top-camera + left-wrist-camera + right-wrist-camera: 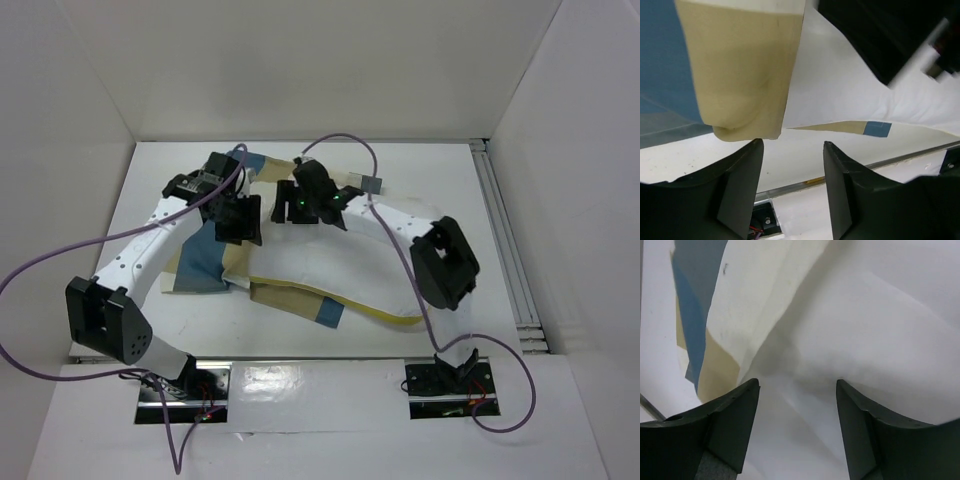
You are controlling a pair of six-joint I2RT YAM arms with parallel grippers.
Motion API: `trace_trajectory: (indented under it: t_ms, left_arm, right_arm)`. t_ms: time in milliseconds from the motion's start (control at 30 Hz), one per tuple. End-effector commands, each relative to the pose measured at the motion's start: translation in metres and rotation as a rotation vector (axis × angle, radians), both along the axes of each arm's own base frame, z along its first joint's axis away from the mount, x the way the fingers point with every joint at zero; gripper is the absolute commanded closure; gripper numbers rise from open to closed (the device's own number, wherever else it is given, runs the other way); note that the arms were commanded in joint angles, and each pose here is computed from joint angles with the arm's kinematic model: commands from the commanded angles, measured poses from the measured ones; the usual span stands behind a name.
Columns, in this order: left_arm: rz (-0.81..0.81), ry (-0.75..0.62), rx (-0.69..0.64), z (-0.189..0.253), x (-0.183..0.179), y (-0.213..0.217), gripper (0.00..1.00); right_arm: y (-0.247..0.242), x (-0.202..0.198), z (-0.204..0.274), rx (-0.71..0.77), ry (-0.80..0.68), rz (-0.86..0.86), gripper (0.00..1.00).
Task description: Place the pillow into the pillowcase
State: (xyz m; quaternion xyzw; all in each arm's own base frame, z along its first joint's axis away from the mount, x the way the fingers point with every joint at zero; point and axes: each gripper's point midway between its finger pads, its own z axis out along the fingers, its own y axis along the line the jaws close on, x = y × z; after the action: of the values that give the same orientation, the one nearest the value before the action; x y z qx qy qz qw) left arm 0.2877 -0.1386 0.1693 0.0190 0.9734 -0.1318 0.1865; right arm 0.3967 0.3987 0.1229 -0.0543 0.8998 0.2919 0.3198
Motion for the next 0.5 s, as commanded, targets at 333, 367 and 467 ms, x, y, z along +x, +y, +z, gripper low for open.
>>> trace_trajectory:
  t_ms: [333, 367, 467]
  left_arm:
    - [0.164, -0.199, 0.126, 0.037, 0.122, -0.003, 0.37]
    - [0.182, -0.210, 0.158, 0.035, 0.131, 0.001, 0.34]
    - [0.182, -0.226, 0.191, 0.022, 0.158, -0.012, 0.33]
  right_arm:
    - [-0.230, -0.020, 0.077, -0.243, -0.131, -0.394, 0.05]
    - [-0.246, -0.023, 0.074, -0.252, -0.118, -0.425, 0.03]
    - [-0.302, -0.033, 0.058, -0.269, -0.060, -0.523, 0.00]
